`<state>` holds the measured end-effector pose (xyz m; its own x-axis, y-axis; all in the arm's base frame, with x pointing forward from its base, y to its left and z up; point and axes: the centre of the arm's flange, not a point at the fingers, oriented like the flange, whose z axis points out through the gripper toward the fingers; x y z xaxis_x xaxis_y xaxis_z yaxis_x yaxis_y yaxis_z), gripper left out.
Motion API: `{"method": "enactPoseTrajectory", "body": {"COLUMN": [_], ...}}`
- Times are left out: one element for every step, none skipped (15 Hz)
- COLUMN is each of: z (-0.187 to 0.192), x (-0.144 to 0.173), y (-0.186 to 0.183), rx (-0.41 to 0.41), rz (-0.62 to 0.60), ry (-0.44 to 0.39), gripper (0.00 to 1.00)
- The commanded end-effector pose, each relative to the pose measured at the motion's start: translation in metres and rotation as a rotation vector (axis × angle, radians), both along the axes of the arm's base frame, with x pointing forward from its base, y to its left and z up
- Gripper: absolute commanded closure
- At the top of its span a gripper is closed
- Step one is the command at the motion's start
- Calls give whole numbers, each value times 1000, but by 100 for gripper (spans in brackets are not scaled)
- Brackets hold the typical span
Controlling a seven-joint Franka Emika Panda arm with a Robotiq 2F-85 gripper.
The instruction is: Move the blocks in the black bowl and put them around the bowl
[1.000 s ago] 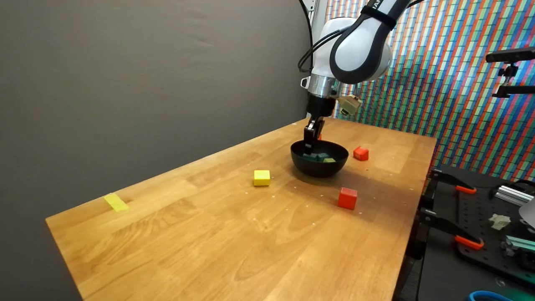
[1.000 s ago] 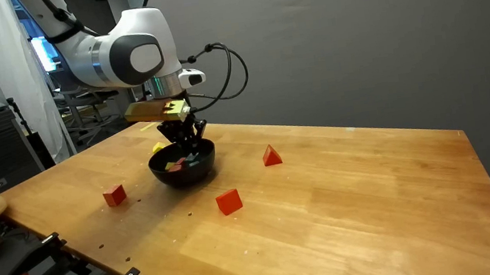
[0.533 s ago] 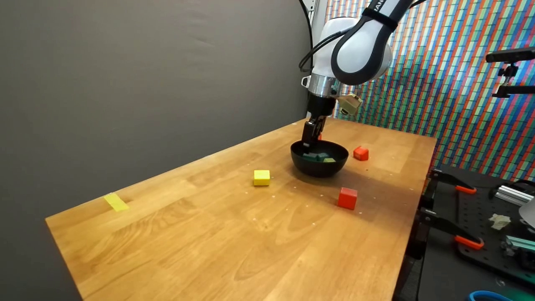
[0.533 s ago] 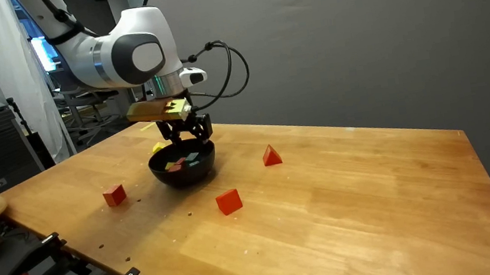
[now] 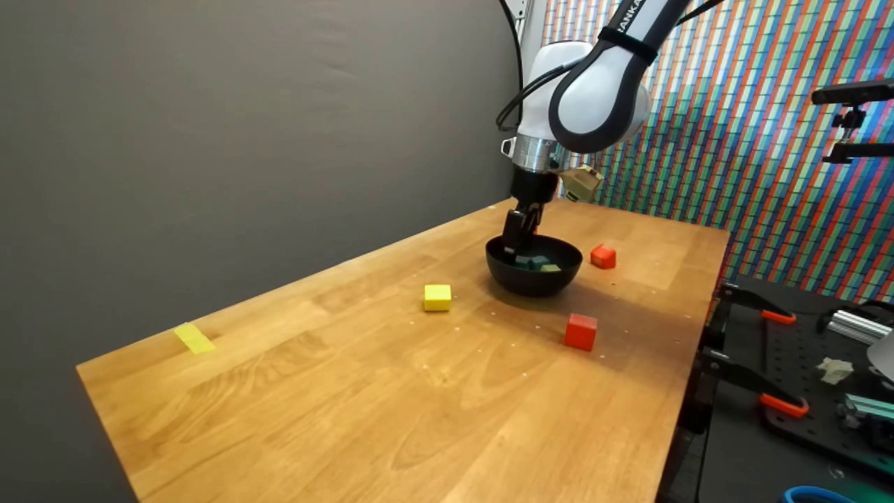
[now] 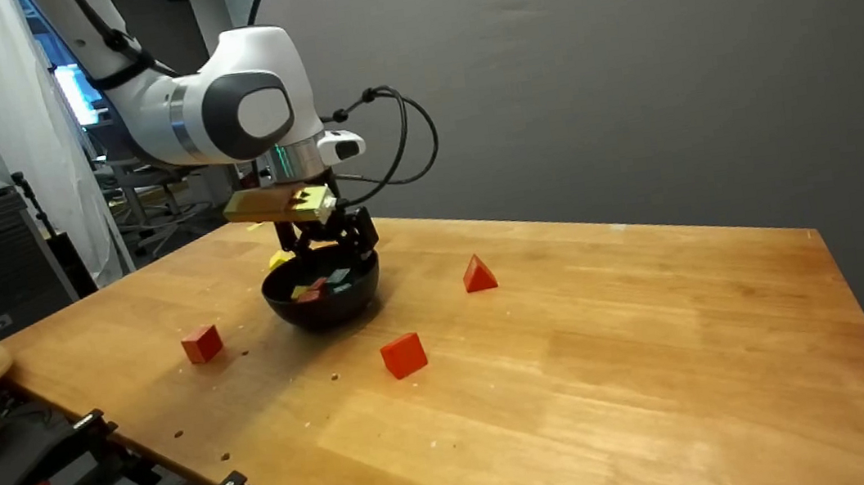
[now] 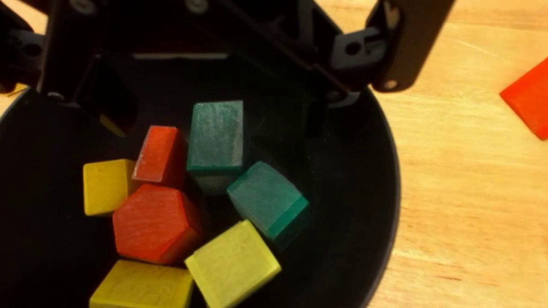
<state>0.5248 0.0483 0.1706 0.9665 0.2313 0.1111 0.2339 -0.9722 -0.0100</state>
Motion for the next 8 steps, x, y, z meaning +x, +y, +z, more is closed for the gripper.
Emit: {"method": "enactPoseTrajectory", "body": {"z": [-12, -15, -16, -16, -15, -13, -10, -7], "x": [11, 12, 13, 13, 14, 14, 14, 14], "y": [2, 1, 0, 0, -1, -1, -2, -3], "rx": [-1, -1, -1, 1, 0, 3, 7, 11], "rz": [-18, -23, -27, -33, -37, -44, -56, -59], "ry": [3, 8, 11, 11, 9, 7, 5, 3], "gripper": [29, 36, 47, 54, 62, 69, 77, 84]}}
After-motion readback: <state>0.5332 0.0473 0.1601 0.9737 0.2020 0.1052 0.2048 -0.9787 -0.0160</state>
